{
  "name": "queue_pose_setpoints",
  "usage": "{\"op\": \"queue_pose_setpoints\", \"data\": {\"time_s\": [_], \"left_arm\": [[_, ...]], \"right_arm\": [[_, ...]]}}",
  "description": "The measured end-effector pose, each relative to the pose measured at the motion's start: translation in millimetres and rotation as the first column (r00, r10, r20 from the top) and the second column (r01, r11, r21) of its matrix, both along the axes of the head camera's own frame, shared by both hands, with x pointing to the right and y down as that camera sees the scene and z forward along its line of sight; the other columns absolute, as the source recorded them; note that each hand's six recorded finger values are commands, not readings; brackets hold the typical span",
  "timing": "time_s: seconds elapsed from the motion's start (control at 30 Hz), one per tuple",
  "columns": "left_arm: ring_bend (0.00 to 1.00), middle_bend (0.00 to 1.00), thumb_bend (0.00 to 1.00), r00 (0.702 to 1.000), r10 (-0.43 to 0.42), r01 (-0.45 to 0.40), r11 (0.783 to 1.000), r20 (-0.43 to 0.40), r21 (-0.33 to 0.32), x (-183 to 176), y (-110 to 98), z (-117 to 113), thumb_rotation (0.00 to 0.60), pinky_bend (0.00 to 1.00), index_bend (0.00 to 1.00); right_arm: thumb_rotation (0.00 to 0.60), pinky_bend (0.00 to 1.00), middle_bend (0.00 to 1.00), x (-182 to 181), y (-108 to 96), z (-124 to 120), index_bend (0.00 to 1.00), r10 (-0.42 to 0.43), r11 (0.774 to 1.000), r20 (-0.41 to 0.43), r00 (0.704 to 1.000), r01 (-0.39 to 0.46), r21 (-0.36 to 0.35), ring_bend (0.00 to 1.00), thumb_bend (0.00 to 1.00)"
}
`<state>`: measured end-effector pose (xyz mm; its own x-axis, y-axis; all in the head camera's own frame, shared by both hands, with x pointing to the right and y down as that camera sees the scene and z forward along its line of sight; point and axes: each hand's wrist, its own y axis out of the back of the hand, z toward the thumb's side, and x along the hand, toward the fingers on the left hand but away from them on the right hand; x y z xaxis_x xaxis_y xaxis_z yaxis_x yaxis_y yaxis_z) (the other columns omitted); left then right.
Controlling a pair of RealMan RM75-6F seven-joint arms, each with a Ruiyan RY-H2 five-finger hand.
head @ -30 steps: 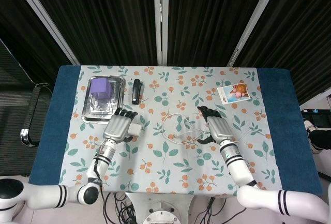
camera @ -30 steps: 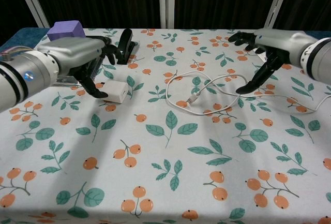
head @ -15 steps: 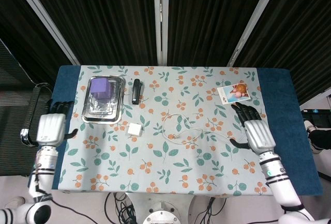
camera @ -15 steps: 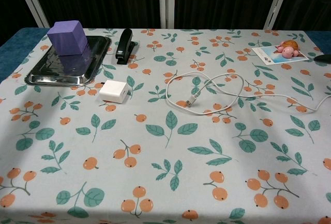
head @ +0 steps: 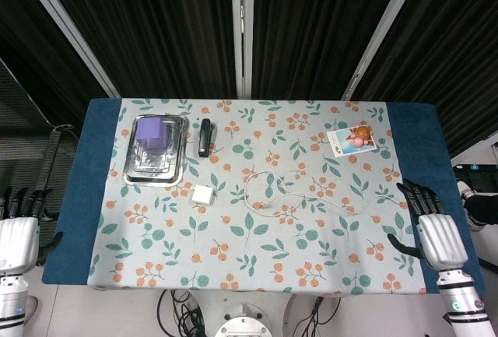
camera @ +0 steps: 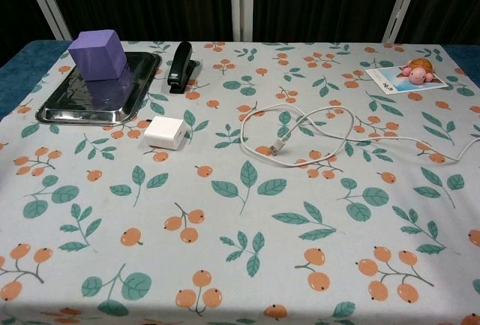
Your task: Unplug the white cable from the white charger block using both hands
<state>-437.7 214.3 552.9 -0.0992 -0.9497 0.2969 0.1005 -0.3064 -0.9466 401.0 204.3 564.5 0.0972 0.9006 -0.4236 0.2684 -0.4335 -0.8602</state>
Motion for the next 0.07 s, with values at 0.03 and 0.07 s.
{"op": "queue_pose_setpoints", "data": {"time_s": [0.03, 0.07], "left_arm": [[0.08, 0.19, 0.14, 1.000, -0.005, 0.005, 1.000, 0.005, 0.003, -1.8, 5.8, -3.7, 0.600, 0.01, 0.18], [0.08, 0.19, 0.15, 1.000, -0.007, 0.006, 1.000, 0.007, 0.003, -2.4, 9.8, -5.6, 0.600, 0.01, 0.18]], "right_arm": [[0.600, 0.00, 0.00, 2.9, 2.8, -1.6, 0.00, 0.005, 1.000, -0.002, 1.000, -0.005, 0.001, 0.00, 0.15], [0.600, 0.00, 0.00, 5.3, 5.4, -2.8, 0.00, 0.008, 1.000, -0.004, 1.000, -0.008, 0.001, 0.00, 0.15]]}}
